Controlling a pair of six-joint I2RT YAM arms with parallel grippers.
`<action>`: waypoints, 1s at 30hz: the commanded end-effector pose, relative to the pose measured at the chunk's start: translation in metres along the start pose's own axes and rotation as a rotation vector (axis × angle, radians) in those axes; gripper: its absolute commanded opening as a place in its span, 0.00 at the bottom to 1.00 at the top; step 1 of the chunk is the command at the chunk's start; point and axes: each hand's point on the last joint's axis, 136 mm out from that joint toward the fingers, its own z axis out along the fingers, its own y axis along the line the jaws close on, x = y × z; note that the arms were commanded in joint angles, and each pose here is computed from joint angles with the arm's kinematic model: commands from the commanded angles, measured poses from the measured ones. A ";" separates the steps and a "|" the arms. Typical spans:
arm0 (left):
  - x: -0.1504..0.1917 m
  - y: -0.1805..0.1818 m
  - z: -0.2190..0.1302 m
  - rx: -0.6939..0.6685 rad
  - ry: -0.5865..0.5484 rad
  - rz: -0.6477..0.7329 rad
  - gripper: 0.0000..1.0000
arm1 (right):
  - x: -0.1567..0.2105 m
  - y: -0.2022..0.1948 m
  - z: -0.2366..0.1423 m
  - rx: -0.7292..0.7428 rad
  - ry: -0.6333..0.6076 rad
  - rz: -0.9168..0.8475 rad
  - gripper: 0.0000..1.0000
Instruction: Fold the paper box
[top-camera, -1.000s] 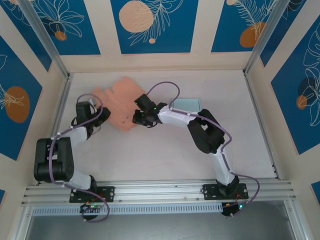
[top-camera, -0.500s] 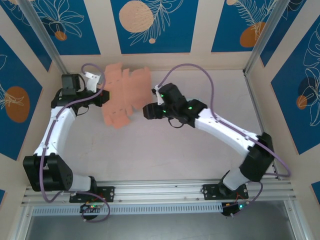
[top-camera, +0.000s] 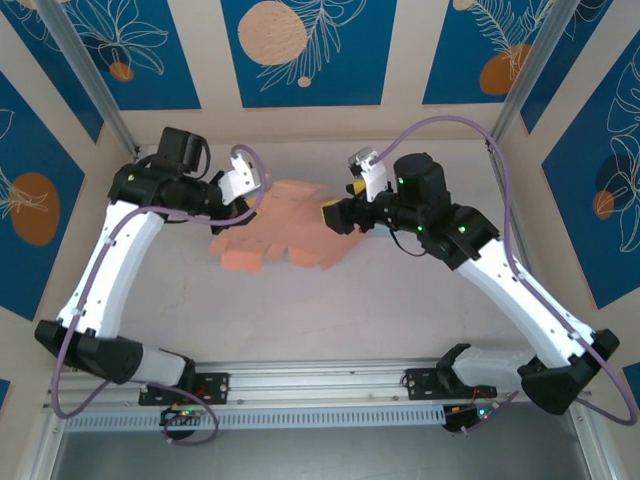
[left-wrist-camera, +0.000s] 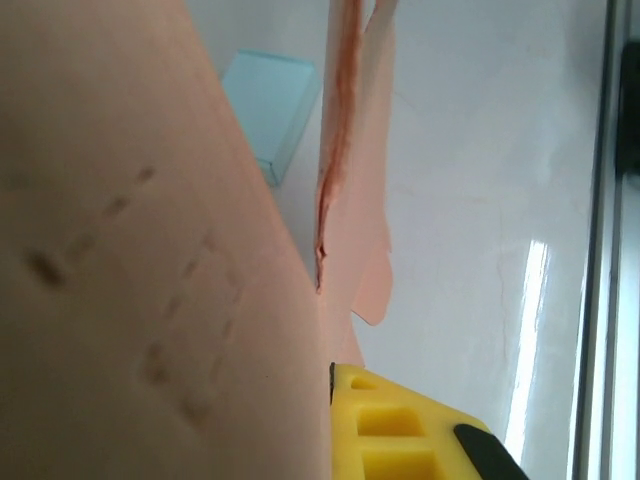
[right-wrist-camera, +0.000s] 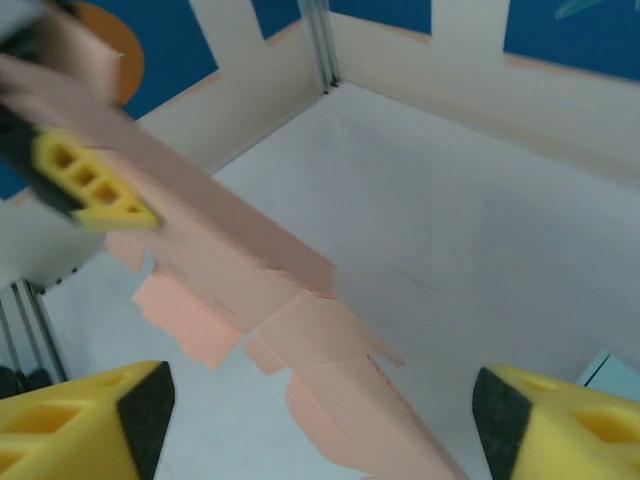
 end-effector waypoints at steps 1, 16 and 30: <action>0.017 -0.007 0.009 0.070 0.133 0.100 0.00 | -0.007 0.021 -0.015 -0.080 -0.007 -0.118 0.88; 0.008 -0.018 0.028 0.188 0.202 0.243 0.00 | 0.014 0.026 0.048 -0.064 0.187 -0.281 0.79; 0.002 0.007 0.024 0.099 0.100 0.177 0.70 | 0.034 -0.019 0.066 -0.071 0.081 -0.029 0.00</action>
